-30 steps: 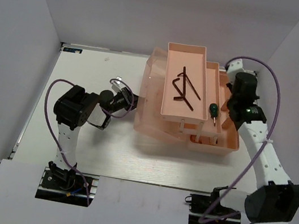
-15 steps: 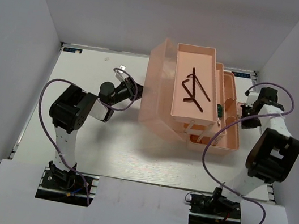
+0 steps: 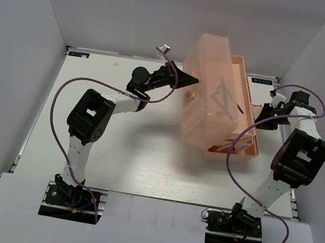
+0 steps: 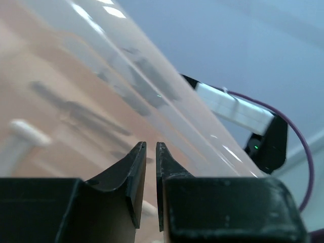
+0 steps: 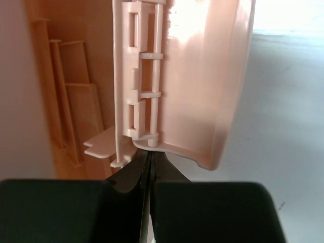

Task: Sort the tools into containers

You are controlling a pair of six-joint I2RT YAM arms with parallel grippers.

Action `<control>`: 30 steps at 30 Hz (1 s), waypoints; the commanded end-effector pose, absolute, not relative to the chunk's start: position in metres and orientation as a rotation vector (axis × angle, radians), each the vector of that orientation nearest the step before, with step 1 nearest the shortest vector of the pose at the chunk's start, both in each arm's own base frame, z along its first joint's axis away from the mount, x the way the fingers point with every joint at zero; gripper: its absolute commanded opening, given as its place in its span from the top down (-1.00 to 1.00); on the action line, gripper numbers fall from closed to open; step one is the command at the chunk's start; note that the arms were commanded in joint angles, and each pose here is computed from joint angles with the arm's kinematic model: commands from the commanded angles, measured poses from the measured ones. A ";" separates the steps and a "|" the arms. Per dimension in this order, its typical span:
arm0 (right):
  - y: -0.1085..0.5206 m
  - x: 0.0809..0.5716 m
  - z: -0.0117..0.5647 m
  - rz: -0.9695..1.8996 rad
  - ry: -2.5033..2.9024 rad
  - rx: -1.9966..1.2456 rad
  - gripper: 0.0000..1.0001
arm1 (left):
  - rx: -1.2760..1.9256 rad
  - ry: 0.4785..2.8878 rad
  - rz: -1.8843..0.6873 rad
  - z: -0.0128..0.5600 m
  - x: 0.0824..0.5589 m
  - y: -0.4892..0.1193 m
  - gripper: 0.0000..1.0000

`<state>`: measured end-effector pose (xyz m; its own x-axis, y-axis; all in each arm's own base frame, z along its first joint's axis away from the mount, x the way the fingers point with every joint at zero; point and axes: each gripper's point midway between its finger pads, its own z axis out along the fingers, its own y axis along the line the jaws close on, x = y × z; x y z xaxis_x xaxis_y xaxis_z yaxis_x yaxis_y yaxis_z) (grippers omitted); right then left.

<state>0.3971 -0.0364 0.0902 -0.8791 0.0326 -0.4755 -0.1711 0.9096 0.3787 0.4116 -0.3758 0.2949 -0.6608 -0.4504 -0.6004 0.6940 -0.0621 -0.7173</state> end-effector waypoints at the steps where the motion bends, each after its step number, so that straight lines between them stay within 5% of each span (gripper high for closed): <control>1: -0.003 0.401 0.112 0.772 2.508 -0.102 1.00 | 0.422 1.411 -1.895 0.314 0.386 -0.404 0.50; 14: -0.012 0.398 0.105 0.750 2.512 -0.009 1.00 | 0.524 1.236 -1.783 0.413 0.339 -0.380 0.48; 20: -0.013 0.399 0.109 0.723 2.508 -0.019 0.99 | 0.417 1.534 -1.323 0.343 0.344 -0.330 0.40; 22: -0.024 0.402 0.107 0.627 2.527 0.001 0.85 | 0.394 1.647 -1.207 0.304 0.341 -0.318 0.28; 26: -0.043 0.405 0.107 0.453 2.517 -0.021 0.12 | 0.301 1.886 -1.033 0.207 0.338 -0.291 0.05; 30: -0.022 0.400 0.108 0.484 2.549 -0.234 0.00 | 0.297 2.003 -0.953 0.167 0.336 -0.282 0.02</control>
<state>0.3979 -0.0433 0.0896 -0.8691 0.0513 -0.4920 -0.1280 0.9374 0.3240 0.3366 -0.3020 0.2181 -0.5413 -0.2387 -0.8062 0.6087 0.5503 -0.5716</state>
